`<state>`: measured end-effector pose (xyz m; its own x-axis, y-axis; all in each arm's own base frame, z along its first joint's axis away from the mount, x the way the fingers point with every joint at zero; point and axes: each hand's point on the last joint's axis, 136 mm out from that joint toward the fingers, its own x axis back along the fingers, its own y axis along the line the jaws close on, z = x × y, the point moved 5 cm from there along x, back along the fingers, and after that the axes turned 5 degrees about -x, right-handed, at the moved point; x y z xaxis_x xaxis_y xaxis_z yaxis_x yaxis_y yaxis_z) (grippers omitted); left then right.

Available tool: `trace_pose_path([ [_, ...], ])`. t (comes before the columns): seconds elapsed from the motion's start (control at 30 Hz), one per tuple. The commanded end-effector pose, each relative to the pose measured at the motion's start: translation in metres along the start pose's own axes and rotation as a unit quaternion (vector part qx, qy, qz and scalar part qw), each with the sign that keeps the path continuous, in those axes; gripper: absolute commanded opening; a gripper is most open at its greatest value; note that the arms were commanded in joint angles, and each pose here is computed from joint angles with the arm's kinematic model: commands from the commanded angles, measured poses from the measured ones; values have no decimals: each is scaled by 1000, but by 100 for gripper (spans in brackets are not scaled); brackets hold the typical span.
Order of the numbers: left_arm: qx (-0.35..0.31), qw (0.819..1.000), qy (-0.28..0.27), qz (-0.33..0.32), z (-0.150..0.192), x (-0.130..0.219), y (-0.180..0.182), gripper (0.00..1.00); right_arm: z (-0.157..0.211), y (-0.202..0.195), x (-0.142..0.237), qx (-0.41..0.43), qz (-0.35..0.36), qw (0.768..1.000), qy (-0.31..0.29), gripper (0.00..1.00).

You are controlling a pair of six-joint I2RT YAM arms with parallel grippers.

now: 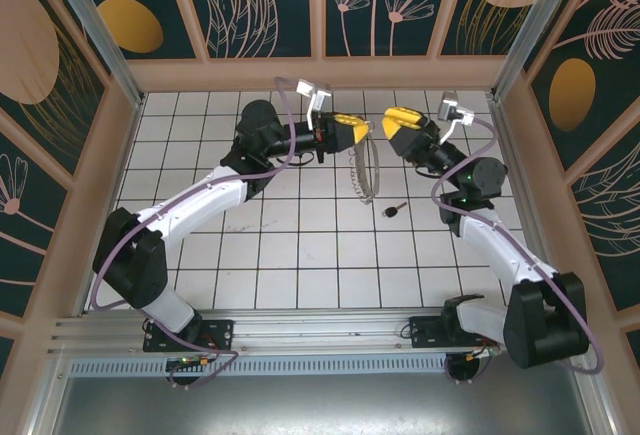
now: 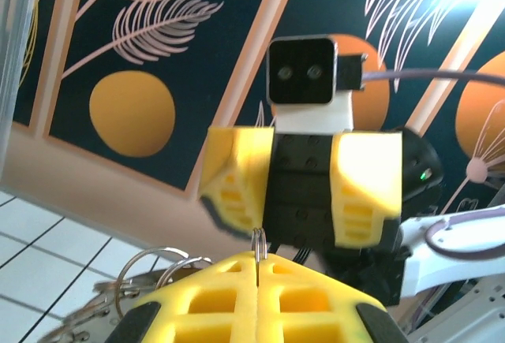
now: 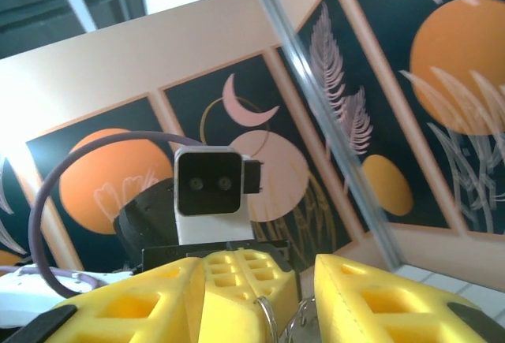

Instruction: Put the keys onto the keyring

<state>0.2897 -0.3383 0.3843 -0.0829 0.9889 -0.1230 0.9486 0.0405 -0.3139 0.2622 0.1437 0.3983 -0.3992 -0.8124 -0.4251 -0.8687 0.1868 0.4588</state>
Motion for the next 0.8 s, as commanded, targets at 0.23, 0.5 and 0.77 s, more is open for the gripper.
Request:
trace_pose_path([
  [0.23,-101,990,98,28,-15,0,-20,0,9,9,13,43,9,994,95,44],
  [0.5,-92,987,116,54,-12,-2,-21,0,17,12,10,42,-24,991,121,36],
  [0.77,-82,987,118,67,-10,-3,-22,0,26,15,2,39,-43,989,136,34],
])
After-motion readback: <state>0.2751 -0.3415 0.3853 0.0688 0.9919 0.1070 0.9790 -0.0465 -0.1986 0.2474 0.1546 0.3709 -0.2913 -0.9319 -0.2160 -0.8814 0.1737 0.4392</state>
